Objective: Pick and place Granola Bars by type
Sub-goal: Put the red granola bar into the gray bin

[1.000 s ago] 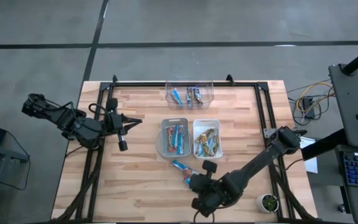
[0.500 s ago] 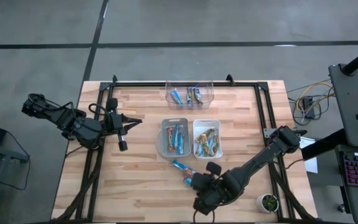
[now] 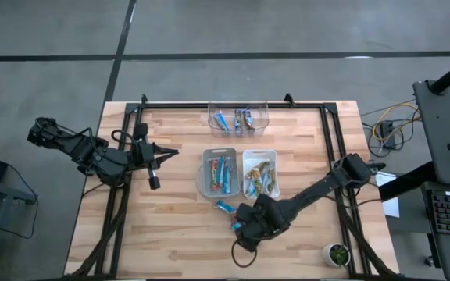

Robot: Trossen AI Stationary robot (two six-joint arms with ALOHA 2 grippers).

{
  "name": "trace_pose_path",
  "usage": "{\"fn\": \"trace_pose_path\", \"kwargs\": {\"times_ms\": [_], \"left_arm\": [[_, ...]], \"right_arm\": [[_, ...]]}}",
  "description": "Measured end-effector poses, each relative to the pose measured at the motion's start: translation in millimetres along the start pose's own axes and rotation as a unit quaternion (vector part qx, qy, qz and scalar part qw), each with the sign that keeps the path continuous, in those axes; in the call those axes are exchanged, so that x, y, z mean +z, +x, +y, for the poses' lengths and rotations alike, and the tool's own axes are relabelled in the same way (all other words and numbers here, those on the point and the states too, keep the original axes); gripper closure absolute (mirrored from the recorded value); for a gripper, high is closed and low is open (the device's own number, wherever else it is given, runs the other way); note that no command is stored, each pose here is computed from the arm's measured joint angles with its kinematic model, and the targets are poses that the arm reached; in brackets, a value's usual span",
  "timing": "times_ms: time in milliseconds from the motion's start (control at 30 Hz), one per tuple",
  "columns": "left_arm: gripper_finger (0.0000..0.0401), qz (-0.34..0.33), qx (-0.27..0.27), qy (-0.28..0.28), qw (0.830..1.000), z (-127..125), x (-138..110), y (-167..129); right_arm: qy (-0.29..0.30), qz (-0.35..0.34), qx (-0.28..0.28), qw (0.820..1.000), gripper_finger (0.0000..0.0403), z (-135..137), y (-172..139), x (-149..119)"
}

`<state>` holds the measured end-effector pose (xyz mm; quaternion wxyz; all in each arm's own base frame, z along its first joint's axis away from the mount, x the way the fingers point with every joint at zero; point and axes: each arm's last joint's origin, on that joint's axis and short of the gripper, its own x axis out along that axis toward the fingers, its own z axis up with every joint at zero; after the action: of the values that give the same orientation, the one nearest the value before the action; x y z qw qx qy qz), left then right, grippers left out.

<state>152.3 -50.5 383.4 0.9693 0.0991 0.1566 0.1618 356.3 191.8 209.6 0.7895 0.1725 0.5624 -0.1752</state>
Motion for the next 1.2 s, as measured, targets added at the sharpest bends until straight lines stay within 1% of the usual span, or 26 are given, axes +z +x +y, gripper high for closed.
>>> {"fn": "trace_pose_path", "kwargs": {"times_ms": [167, 433, 667, 1200], "left_arm": [[0.0401, 0.001, -0.004, 0.000, 1.000, -0.2, -0.1, 0.0], [0.0401, 0.001, -0.009, 0.000, 1.000, -0.5, -0.2, 0.0], [0.0401, 0.001, -0.009, 0.000, 1.000, -0.5, -0.2, 0.0], [0.0401, 0.001, -0.009, 0.000, 1.000, -0.5, -0.2, 0.0]], "right_arm": [[0.010, -0.002, 0.034, 0.999, 0.0129, -5.5, 17.4, 6.9], [0.002, 0.010, 0.014, 1.000, 0.0138, -18.2, 32.8, 4.2], [0.002, 0.014, 0.042, 0.999, 0.0138, -18.1, 42.8, 0.0], [-0.003, 0.027, 0.028, 0.999, 0.0149, -26.4, 53.7, -7.5]]}}
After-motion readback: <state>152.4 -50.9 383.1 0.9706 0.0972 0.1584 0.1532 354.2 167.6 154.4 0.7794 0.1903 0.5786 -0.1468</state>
